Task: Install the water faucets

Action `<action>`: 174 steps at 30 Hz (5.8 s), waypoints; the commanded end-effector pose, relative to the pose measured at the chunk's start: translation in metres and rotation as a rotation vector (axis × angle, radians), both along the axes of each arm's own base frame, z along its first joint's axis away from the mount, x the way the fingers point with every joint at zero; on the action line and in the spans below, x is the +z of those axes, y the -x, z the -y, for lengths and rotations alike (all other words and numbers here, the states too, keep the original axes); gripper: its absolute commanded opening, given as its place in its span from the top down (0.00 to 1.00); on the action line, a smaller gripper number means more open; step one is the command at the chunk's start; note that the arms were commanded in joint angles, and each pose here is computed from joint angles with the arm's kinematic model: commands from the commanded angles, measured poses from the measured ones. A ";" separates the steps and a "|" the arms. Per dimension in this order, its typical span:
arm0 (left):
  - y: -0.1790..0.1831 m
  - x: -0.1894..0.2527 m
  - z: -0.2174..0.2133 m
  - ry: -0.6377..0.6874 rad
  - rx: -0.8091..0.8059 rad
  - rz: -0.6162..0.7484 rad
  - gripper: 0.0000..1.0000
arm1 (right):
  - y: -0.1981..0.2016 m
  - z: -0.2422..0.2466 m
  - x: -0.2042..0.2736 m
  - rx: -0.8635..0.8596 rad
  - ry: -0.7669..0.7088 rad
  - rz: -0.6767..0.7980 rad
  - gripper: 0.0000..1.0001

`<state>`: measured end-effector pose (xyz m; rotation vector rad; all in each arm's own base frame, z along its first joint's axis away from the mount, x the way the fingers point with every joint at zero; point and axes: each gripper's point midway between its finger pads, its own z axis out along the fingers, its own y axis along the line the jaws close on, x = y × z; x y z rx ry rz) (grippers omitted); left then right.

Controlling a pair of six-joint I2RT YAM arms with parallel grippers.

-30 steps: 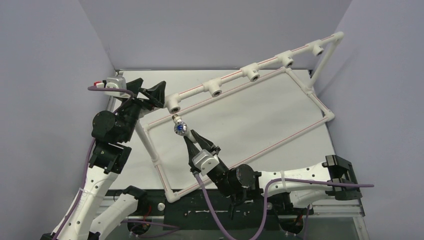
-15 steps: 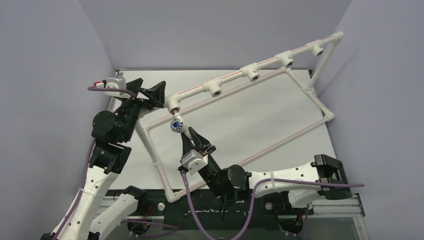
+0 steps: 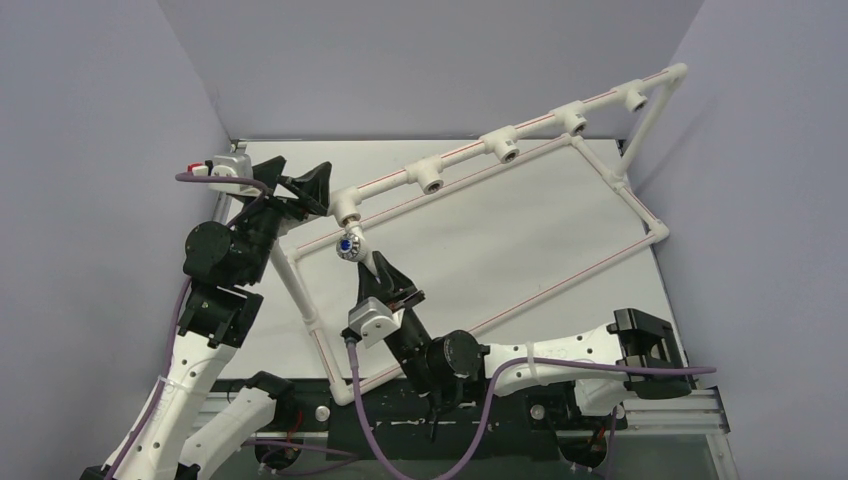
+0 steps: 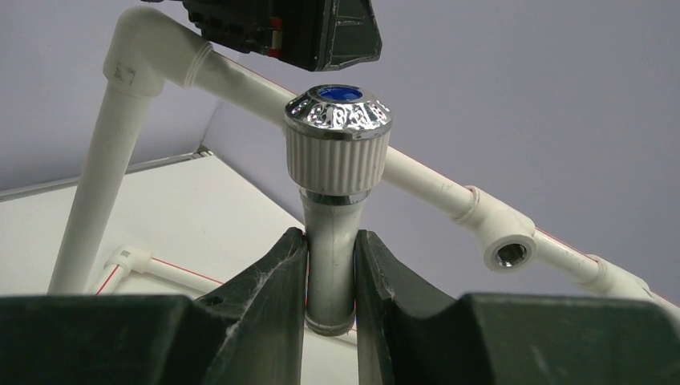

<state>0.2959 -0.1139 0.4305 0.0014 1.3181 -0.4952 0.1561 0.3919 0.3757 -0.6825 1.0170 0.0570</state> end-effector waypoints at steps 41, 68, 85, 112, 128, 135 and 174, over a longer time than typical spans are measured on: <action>0.004 -0.109 0.013 -0.123 -0.054 -0.342 0.10 | -0.023 0.016 0.033 0.084 -0.784 -0.418 1.00; 0.004 -0.103 0.004 -0.103 -0.024 -0.319 0.10 | -0.034 0.023 0.013 0.136 -1.330 -0.673 1.00; 0.008 -0.097 -0.001 -0.080 -0.016 -0.296 0.10 | -0.029 0.007 0.005 0.199 -1.559 -0.813 1.00; 0.002 -0.094 -0.020 -0.033 0.025 -0.285 0.10 | -0.021 -0.013 -0.005 0.277 -1.733 -0.974 0.97; -0.003 -0.097 -0.023 -0.025 0.025 -0.295 0.10 | -0.021 0.000 -0.008 0.276 -1.730 -0.971 0.55; -0.004 -0.099 -0.024 -0.025 0.026 -0.301 0.10 | -0.018 0.003 -0.003 0.304 -1.705 -0.962 0.40; -0.026 -0.124 -0.031 -0.003 0.024 -0.403 0.10 | 0.028 0.056 0.077 0.544 -0.324 -0.449 0.34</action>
